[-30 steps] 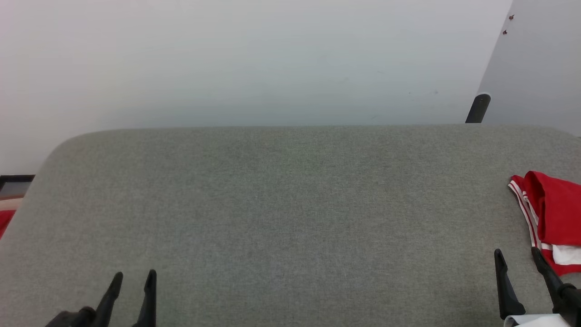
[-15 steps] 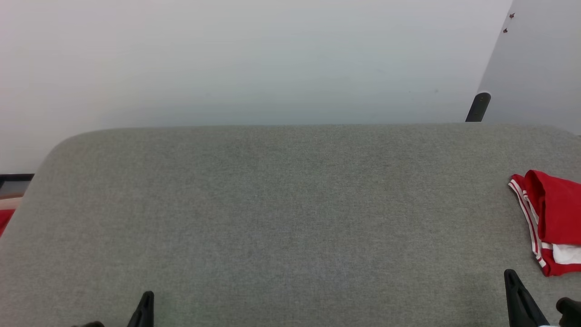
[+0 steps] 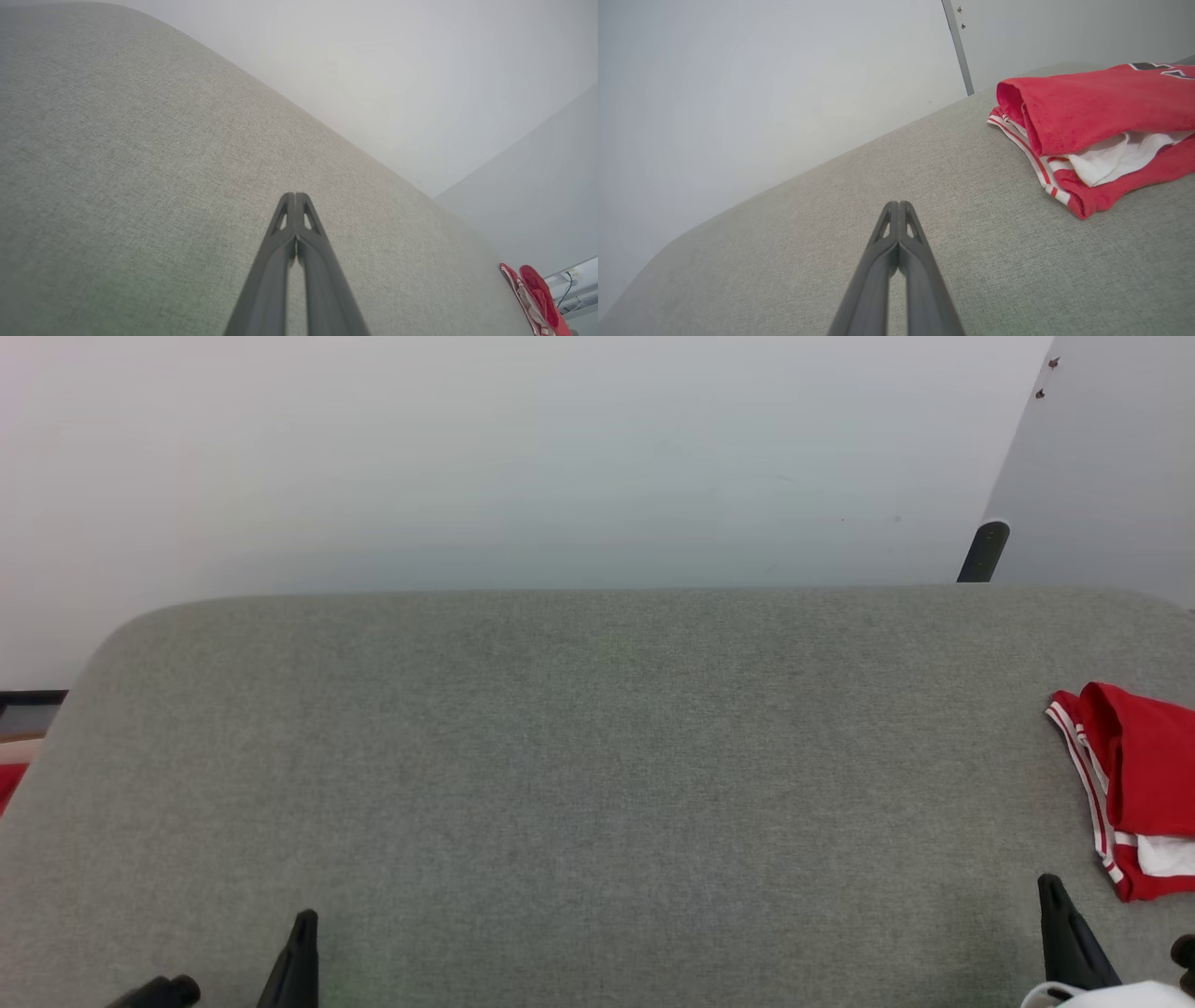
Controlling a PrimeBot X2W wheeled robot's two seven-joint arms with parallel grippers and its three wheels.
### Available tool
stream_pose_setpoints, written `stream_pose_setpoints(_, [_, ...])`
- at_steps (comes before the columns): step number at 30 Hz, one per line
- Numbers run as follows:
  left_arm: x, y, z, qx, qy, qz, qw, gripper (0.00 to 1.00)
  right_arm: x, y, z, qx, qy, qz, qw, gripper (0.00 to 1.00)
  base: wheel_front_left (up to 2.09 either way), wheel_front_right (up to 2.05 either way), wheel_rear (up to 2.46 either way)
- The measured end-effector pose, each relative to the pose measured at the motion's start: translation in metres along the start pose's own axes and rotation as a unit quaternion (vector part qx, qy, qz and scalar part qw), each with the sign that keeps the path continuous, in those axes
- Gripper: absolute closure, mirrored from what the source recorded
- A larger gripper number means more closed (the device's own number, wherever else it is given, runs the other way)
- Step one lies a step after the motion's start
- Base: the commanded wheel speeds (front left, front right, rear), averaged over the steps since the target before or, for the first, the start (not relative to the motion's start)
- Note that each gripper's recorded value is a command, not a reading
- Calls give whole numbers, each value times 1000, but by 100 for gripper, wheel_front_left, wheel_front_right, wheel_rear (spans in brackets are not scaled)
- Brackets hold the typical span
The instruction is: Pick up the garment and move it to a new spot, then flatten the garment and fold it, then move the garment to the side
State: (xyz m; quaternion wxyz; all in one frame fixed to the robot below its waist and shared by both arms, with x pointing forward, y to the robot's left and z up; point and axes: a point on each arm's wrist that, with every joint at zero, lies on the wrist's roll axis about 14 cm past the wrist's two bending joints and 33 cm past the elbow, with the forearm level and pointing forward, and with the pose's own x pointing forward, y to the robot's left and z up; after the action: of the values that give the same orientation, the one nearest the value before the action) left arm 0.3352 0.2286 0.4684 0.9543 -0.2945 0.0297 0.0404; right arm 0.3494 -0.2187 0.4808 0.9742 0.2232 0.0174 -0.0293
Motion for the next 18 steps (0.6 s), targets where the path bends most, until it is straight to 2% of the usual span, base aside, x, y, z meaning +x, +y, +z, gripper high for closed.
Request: stream_pose_setpoints(18, [12, -8, 4, -121, -2, 4, 993, 100, 9, 4, 3, 140, 1, -7, 990, 100, 0, 0, 0])
